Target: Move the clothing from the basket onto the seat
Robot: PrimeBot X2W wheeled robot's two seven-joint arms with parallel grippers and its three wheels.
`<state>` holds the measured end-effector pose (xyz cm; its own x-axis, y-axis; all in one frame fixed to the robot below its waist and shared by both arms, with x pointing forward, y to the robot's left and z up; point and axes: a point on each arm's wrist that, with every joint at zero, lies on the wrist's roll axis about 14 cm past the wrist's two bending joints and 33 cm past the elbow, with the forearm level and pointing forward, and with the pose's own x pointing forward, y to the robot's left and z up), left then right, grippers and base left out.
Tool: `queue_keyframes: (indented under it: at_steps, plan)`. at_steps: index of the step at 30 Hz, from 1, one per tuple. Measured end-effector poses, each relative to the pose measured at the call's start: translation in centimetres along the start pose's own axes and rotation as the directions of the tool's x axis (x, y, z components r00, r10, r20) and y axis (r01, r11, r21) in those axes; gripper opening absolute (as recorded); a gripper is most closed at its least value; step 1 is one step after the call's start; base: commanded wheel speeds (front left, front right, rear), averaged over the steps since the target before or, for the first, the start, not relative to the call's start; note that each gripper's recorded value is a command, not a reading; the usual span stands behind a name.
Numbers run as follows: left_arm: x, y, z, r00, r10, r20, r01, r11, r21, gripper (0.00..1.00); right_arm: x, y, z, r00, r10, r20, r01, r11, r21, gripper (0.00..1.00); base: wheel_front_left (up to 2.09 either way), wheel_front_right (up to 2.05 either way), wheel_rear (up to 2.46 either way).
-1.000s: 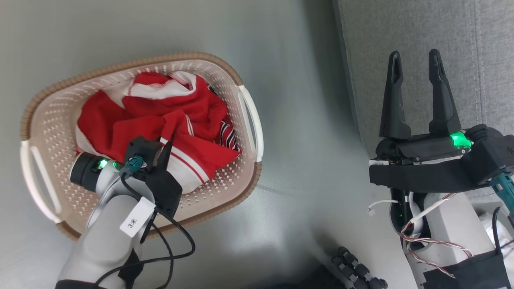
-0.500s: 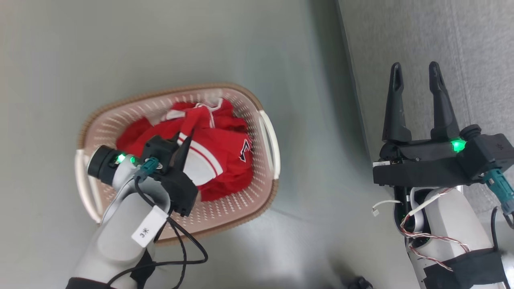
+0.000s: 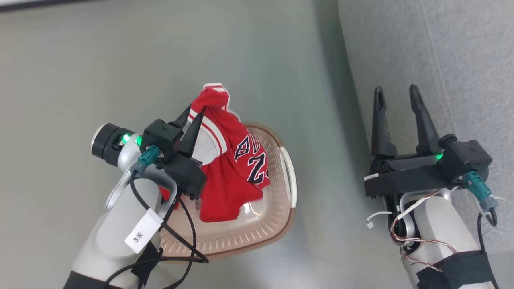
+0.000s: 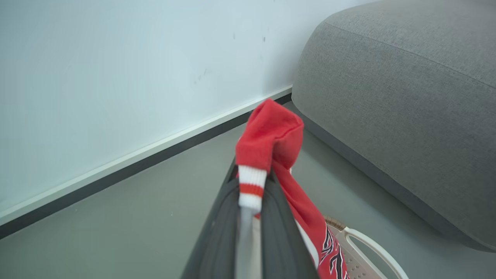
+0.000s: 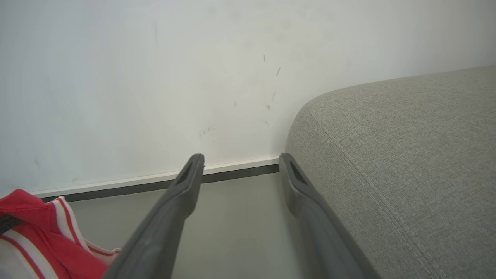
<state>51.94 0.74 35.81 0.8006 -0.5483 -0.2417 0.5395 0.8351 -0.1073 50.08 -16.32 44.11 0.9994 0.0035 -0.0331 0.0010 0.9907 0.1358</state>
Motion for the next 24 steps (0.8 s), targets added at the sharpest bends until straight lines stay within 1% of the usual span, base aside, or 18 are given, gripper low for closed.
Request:
queue_keyframes:
  at_steps: [4,5,8,10,12,15,24]
  plan:
    - [-0.9,0.2,4.0,0.996,0.005,0.085,-0.009,0.999,0.045,0.00,-0.4,1.1,1.3,0.999,0.031,0.018,-0.031,0.999,0.010,1.00,0.00,0.00,0.00]
    - [-1.5,0.3,5.7,0.993,0.008,0.120,-0.016,0.998,0.061,0.00,-0.7,1.7,1.9,0.998,0.049,0.026,-0.049,0.999,0.012,1.00,0.00,0.00,0.00]
    - [-2.9,0.3,8.4,0.985,0.015,0.170,-0.030,0.995,0.091,0.00,-1.6,2.5,3.0,0.997,0.071,0.039,-0.071,0.997,0.018,1.00,0.00,0.00,0.00]
    - [-3.5,0.3,9.9,0.979,0.023,0.200,-0.041,0.995,0.090,0.00,-2.2,3.0,3.3,0.996,0.083,0.038,-0.084,0.996,0.019,1.00,0.00,0.00,0.00]
    - [-4.2,0.3,11.2,0.974,0.028,0.226,-0.051,0.994,0.096,0.00,-2.7,4.1,3.8,0.991,0.124,0.044,-0.125,0.992,0.016,1.00,0.00,0.00,0.00]
    - [-5.3,0.1,12.8,0.967,0.026,0.252,-0.060,0.990,0.126,0.00,-3.5,5.4,4.5,0.985,0.165,0.052,-0.166,0.986,0.017,1.00,0.00,0.00,0.00]
    - [-8.2,-1.3,15.7,0.954,0.018,0.300,-0.073,0.983,0.171,0.00,-6.2,7.0,5.7,0.973,0.224,0.061,-0.225,0.974,0.008,1.00,0.00,0.00,0.00]
